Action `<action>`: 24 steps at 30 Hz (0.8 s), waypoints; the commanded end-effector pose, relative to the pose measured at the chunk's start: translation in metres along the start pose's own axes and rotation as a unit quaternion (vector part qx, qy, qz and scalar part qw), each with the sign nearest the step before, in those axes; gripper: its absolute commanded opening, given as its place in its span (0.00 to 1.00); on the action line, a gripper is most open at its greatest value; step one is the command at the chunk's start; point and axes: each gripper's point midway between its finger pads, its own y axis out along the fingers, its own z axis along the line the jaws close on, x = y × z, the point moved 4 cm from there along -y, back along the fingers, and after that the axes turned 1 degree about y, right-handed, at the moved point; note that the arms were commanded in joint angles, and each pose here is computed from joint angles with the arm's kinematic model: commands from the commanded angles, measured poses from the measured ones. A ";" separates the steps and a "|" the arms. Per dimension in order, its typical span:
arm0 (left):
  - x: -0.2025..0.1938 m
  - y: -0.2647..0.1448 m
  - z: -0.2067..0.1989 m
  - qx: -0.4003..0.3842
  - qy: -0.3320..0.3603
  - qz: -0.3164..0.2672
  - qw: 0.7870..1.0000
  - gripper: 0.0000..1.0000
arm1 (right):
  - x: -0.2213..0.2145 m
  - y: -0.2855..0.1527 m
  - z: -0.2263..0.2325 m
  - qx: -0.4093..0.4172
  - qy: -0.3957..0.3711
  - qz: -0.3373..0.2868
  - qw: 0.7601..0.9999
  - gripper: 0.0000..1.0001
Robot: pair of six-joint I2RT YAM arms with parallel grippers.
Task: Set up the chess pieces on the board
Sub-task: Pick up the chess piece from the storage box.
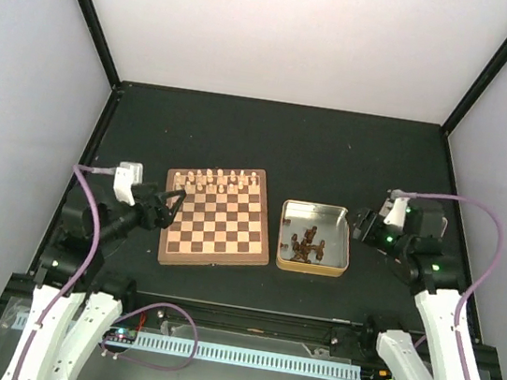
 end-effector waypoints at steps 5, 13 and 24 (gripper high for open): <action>-0.048 0.018 0.035 0.061 -0.081 0.102 0.990 0.99 | -0.050 0.057 -0.017 -0.105 -0.051 0.106 0.988 0.50; -0.068 0.035 0.068 0.134 -0.104 0.138 0.976 0.99 | -0.078 0.114 0.000 -0.148 -0.105 0.177 0.967 0.43; -0.075 0.047 0.075 0.138 -0.118 0.167 0.969 0.99 | -0.085 0.158 0.001 -0.193 -0.130 0.192 0.953 0.27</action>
